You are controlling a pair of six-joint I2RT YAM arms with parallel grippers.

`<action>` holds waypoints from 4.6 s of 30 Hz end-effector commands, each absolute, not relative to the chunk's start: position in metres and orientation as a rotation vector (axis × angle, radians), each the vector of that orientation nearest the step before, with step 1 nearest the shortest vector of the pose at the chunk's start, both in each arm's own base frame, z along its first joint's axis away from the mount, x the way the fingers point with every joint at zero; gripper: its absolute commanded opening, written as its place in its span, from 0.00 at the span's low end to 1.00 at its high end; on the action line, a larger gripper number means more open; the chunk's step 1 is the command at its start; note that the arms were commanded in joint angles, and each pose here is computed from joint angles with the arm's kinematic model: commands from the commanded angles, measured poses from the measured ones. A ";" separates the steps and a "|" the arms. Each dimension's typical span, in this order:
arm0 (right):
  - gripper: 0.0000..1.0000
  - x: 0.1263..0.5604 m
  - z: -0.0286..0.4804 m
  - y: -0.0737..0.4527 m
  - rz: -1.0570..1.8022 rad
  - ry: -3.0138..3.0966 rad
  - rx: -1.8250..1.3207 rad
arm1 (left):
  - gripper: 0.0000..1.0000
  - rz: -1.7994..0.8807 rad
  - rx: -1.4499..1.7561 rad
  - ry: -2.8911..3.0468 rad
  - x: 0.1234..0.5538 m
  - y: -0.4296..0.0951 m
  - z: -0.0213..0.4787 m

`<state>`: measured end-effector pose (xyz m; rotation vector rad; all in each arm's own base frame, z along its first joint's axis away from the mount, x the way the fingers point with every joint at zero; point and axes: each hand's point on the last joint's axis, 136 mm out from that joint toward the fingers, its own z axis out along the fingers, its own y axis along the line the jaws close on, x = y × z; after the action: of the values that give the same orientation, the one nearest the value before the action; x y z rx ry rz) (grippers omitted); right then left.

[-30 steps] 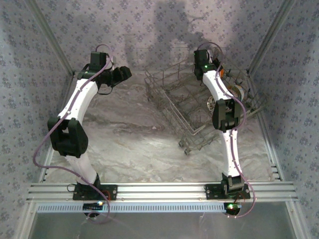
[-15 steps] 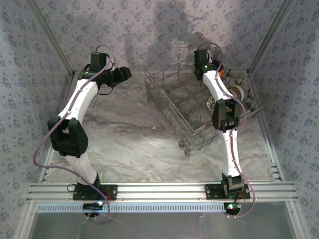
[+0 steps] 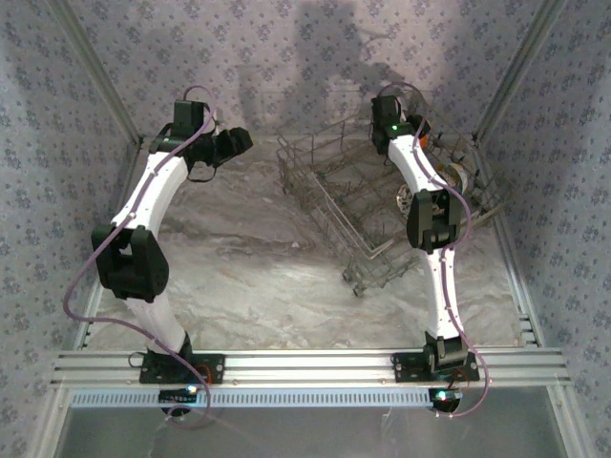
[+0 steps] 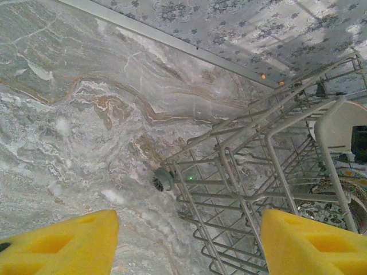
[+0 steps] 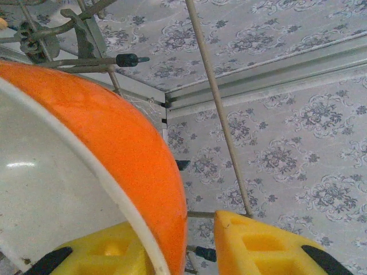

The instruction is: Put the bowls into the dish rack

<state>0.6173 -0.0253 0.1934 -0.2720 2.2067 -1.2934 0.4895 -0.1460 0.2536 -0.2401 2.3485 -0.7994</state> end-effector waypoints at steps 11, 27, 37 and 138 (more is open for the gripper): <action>0.39 0.610 0.196 -0.014 -1.271 2.228 -0.301 | 0.67 -0.837 -0.246 2.320 0.486 -0.147 0.261; 0.49 0.603 0.188 -0.019 -1.222 2.284 -0.283 | 0.67 -0.839 -0.253 2.318 0.487 -0.147 0.261; 0.57 0.606 0.196 -0.023 -1.143 2.296 -0.276 | 0.66 -0.843 -0.250 2.319 0.486 -0.150 0.263; 0.72 0.428 0.302 0.141 0.249 2.158 -0.608 | 0.66 -0.131 -1.352 2.816 0.277 0.123 0.077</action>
<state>0.4271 0.1381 0.3009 -0.6124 2.1412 0.2514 0.2679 0.1201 0.0769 -1.4099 2.8036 -0.1291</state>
